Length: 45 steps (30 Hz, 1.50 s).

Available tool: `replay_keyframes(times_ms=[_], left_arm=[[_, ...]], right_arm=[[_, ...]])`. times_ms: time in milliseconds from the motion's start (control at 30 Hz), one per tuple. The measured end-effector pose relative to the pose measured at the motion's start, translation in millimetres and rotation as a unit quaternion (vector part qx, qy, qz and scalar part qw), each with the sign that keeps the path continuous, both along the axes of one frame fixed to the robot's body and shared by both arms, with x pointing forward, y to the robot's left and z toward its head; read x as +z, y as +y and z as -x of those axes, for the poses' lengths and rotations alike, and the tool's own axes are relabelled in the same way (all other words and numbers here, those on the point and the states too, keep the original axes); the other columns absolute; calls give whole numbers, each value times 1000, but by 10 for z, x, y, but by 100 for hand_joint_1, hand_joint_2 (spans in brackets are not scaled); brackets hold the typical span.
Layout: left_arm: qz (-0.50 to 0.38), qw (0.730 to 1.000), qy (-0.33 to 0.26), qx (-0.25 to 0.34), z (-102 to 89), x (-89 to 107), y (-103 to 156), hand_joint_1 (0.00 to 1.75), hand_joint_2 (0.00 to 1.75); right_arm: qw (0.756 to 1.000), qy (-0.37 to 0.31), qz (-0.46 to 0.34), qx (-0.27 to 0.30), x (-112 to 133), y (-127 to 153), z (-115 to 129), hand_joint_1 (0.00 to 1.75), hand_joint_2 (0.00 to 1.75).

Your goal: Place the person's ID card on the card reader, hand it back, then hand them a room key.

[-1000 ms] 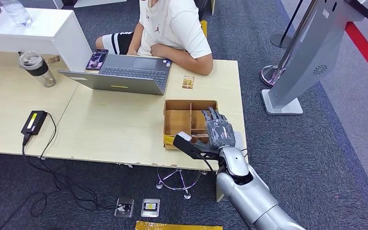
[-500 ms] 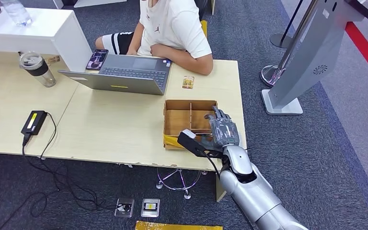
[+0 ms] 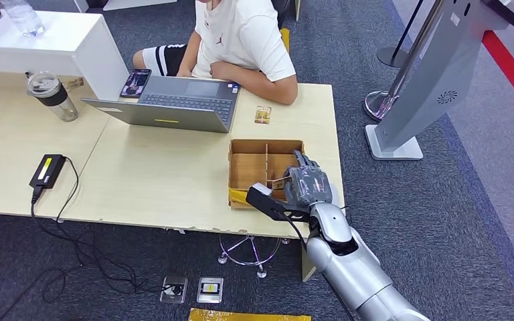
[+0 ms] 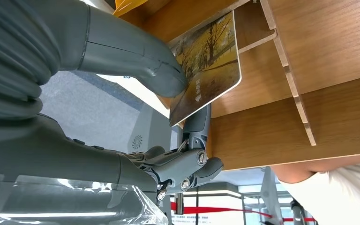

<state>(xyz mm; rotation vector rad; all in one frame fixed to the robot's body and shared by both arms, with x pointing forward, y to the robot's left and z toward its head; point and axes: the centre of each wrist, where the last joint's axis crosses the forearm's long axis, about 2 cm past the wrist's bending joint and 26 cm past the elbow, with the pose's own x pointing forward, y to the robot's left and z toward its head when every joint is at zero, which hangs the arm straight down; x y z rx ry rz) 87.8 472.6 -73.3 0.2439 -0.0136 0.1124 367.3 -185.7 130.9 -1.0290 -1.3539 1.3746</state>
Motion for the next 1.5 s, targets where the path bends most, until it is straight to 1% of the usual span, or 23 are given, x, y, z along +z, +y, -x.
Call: replay_keyframes(times_ms=[300, 500, 733, 967, 1333, 1500], left_arm=[[0, 1000, -2, 7, -2, 1, 1, 0, 175], [-2, 1000, -3, 15, -5, 1, -1, 0, 175], [-3, 1000, -4, 25, -9, -1, -8, 0, 175], [0, 999, -3, 32, -10, -6, -20, 0, 175], [7, 1000, -2, 14, -3, -11, -32, 0, 175], [8, 1000, -3, 4, 2, -8, -20, 0, 175]], right_arm=[[1000, -1, 1, 5, 3, -5, -4, 165, 175], [1000, -6, -9, 8, 20, 7, -11, 160, 175], [1000, -11, -23, 11, 69, 16, -30, 171, 175], [999, -25, -40, 13, 117, 22, -60, 175, 175], [996, -53, -72, 4, 218, -33, -133, 175, 175], [992, -79, -103, 2, 340, -99, -191, 175, 175]])
